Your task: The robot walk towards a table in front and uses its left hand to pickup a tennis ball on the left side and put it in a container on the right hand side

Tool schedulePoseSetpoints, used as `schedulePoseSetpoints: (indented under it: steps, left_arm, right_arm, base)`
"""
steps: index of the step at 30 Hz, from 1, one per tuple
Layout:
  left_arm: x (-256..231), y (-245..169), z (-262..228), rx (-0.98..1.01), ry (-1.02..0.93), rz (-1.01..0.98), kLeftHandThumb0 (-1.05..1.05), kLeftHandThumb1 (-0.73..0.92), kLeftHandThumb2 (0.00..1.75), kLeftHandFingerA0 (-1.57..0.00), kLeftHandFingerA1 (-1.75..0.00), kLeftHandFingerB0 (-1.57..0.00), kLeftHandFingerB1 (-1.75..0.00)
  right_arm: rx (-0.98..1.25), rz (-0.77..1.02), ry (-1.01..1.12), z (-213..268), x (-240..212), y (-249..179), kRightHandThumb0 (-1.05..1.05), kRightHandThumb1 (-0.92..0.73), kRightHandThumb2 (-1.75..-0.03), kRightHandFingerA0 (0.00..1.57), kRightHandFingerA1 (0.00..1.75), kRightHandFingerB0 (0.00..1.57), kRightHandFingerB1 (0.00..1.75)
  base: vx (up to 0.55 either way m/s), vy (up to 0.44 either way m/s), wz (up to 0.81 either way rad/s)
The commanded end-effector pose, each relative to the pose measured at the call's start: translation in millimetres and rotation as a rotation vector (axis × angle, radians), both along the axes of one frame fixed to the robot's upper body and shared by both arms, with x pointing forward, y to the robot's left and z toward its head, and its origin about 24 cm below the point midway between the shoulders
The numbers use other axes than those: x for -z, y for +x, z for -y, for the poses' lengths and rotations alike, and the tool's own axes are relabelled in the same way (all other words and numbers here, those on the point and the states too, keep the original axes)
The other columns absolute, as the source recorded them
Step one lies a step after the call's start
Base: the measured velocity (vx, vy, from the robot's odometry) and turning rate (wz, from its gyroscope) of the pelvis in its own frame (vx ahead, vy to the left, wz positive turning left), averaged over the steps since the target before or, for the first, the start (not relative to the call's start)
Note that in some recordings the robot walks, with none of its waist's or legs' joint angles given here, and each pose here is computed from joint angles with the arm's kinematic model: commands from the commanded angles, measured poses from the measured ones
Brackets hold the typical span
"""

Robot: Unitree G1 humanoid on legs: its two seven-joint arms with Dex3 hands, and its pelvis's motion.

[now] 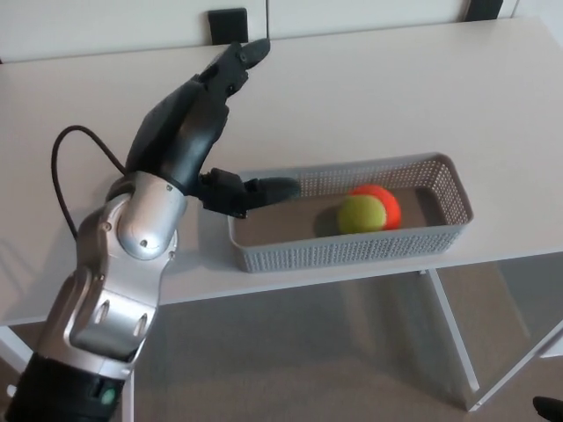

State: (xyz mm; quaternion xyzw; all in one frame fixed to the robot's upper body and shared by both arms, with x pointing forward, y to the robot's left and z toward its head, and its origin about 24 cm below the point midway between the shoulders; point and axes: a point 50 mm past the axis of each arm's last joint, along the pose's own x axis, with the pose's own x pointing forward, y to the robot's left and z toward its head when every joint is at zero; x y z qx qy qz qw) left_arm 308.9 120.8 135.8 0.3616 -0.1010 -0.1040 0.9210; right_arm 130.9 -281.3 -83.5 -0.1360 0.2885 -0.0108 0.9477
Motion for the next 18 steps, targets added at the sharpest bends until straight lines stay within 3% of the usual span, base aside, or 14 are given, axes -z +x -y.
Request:
schedulePoseSetpoints:
  steps: [1,2,5,6,7,8,10,14,15,18]
  left_arm:
    - [5.6,-28.1,-5.8,0.107,-0.115,-0.051,-0.89,0.38,0.73,-0.13,-0.51,-0.14,-0.40]
    - [5.6,-39.3,-7.1,0.144,-0.158,-0.068,-0.88,0.45,0.56,-0.22,-0.50,-0.20,-0.35]
    - [4.6,-81.0,-13.3,0.288,-0.329,-0.158,-0.81,0.42,0.54,-0.27,-0.49,-0.25,-0.34]
    - [4.8,-90.4,-15.6,0.321,-0.360,-0.181,-0.77,0.40,0.53,-0.29,-0.49,-0.26,-0.33]
    - [4.8,-98.6,-17.8,0.348,-0.384,-0.200,-0.77,0.40,0.53,-0.29,-0.49,-0.26,-0.33]
    - [5.5,-111.5,-21.8,0.392,-0.418,-0.238,-0.68,0.27,0.62,-0.28,-0.50,-0.28,-0.39]
    - [3.7,-146.7,-32.9,0.519,-0.499,-0.358,-0.58,0.24,0.56,-0.34,-0.49,-0.34,-0.38]
    - [0.4,-169.5,-41.3,0.590,-0.515,-0.409,-0.51,0.26,0.49,-0.39,-0.45,-0.40,-0.37]
    - [6.4,-179.4,-53.4,0.633,-0.524,-0.486,-0.34,0.23,0.48,-0.40,-0.48,-0.44,-0.40]
    - [24.4,-202.2,-91.1,0.659,-0.438,-0.660,-0.41,0.22,0.51,-0.40,-0.48,-0.40,-0.41]
  right_arm:
    - [0.007,-0.006,-0.013,0.0,0.1,-2.3,-0.33,-0.49,-0.65,0.50,0.48,0.36,0.43]
    - [0.007,-0.010,-0.014,0.5,0.5,-4.2,-0.33,-0.50,-0.66,0.49,0.48,0.36,0.43]
    - [0.006,-0.024,-0.020,4.3,1.2,-8.8,-0.32,-0.49,-0.65,0.49,0.48,0.36,0.43]
    - [0.003,-0.029,-0.020,4.9,1.6,-9.4,-0.25,-0.57,-0.56,0.53,0.42,0.39,0.37]
    - [-0.001,-0.034,-0.020,5.2,2.1,-9.8,-0.25,-0.57,-0.56,0.53,0.42,0.39,0.37]
    - [-0.006,-0.039,-0.024,5.1,2.3,-10.8,-0.32,-0.50,-0.65,0.50,0.48,0.36,0.43]
    - [-0.013,-0.049,-0.026,5.0,3.7,-11.9,-0.31,-0.49,-0.65,0.52,0.48,0.36,0.42]
    - [-0.014,-0.063,-0.028,5.9,5.5,-12.3,-0.32,-0.50,-0.65,0.50,0.47,0.37,0.42]
    - [-0.016,-0.064,-0.042,6.2,6.7,-13.0,-0.32,-0.48,-0.65,0.56,0.49,0.39,0.43]
    - [-0.007,-0.068,-0.039,6.0,9.4,-16.4,-0.32,-0.48,-0.65,0.54,0.50,0.38,0.44]
  base:
    - [0.00,0.000,0.00]
    - [0.00,0.000,0.00]
    - [0.00,0.000,0.00]
    - [0.00,0.000,0.00]
    - [0.00,0.000,0.00]
    - [0.00,0.000,0.00]
    - [0.00,0.000,0.00]
    - [0.00,0.000,0.00]
    - [0.00,0.000,0.00]
    - [0.00,0.000,0.00]
